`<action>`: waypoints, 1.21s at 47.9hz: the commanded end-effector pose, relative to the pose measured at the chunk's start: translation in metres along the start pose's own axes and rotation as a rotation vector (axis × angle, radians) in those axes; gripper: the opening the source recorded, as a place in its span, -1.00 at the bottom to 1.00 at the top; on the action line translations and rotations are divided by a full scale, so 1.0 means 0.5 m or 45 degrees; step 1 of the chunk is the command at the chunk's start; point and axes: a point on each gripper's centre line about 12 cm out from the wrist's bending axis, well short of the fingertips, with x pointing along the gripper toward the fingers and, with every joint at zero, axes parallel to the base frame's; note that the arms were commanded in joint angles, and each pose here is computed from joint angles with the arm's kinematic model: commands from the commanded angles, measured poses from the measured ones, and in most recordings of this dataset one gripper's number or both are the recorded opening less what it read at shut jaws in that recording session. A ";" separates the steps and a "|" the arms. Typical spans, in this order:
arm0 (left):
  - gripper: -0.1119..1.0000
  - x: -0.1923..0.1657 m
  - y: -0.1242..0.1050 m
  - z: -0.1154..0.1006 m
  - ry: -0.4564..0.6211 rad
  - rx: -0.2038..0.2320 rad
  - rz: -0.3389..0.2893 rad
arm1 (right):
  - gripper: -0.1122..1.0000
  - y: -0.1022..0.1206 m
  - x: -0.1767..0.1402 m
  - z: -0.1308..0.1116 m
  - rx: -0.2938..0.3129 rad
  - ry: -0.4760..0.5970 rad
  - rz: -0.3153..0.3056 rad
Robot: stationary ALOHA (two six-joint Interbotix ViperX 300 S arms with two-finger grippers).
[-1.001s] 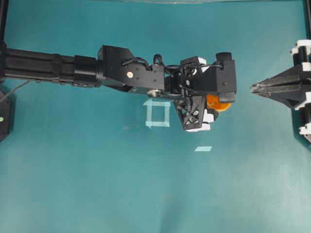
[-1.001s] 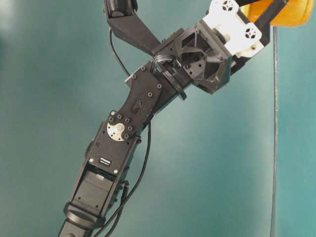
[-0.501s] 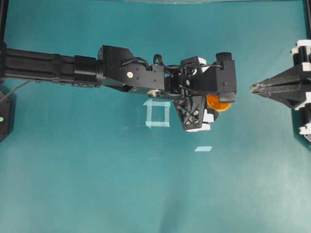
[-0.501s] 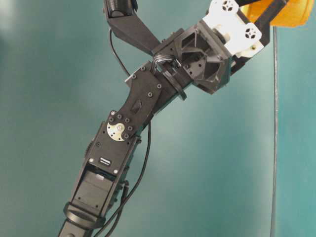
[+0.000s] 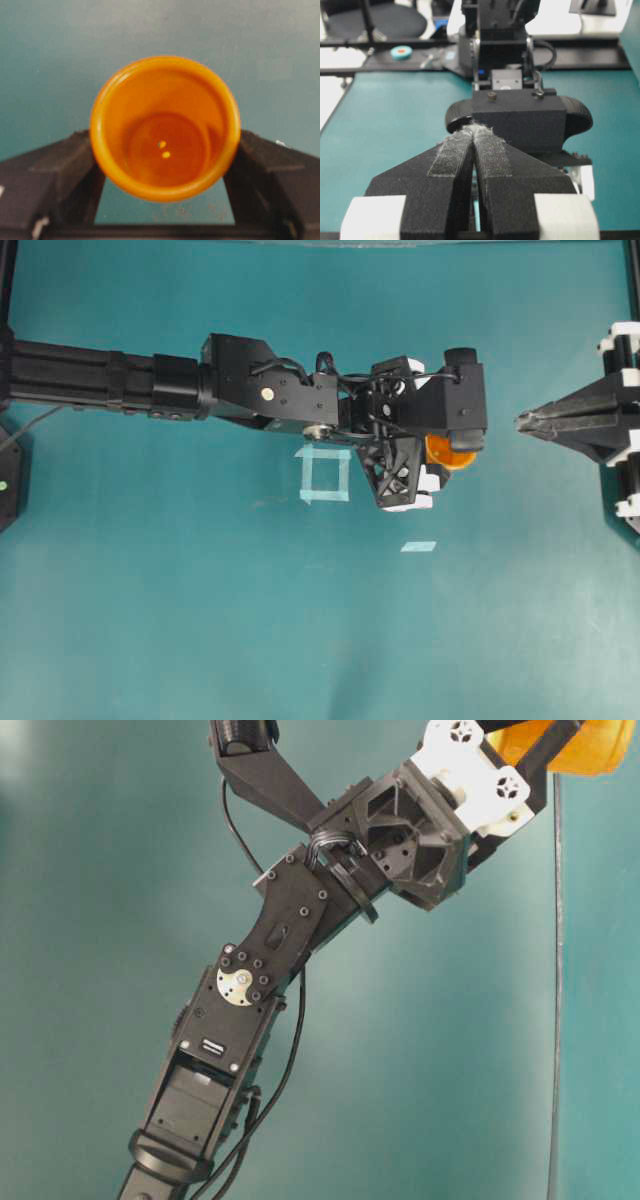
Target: Move the cup toward the block with left arm.
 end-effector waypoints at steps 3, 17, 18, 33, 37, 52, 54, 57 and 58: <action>0.41 -0.027 0.000 0.028 -0.057 0.003 0.002 | -0.80 0.000 0.003 0.027 0.000 -0.045 0.000; 0.36 -0.027 0.000 0.028 -0.057 0.005 0.002 | -0.80 0.000 0.003 0.026 -0.002 -0.043 0.000; 0.36 -0.027 0.000 0.028 -0.055 0.005 0.002 | -0.80 0.000 0.003 0.026 -0.002 -0.043 0.000; 0.35 -0.027 0.003 0.028 -0.056 0.004 0.005 | -0.80 0.000 0.004 0.025 -0.002 -0.039 0.000; 0.35 -0.027 0.005 0.028 -0.056 0.003 0.006 | -0.80 0.000 0.004 0.023 -0.004 -0.037 0.000; 0.35 -0.030 0.008 0.030 -0.132 -0.007 0.011 | -0.80 -0.002 0.004 0.023 -0.004 -0.037 -0.008; 0.36 -0.032 0.006 0.029 -0.152 -0.006 0.009 | -0.80 -0.002 0.004 0.024 -0.004 -0.039 -0.008; 0.35 -0.034 0.006 0.024 -0.179 -0.010 0.009 | -0.80 -0.003 0.004 0.023 -0.004 -0.037 -0.010; 0.35 -0.035 0.006 0.022 -0.187 -0.011 0.009 | -0.80 -0.002 0.004 0.025 -0.004 -0.041 -0.008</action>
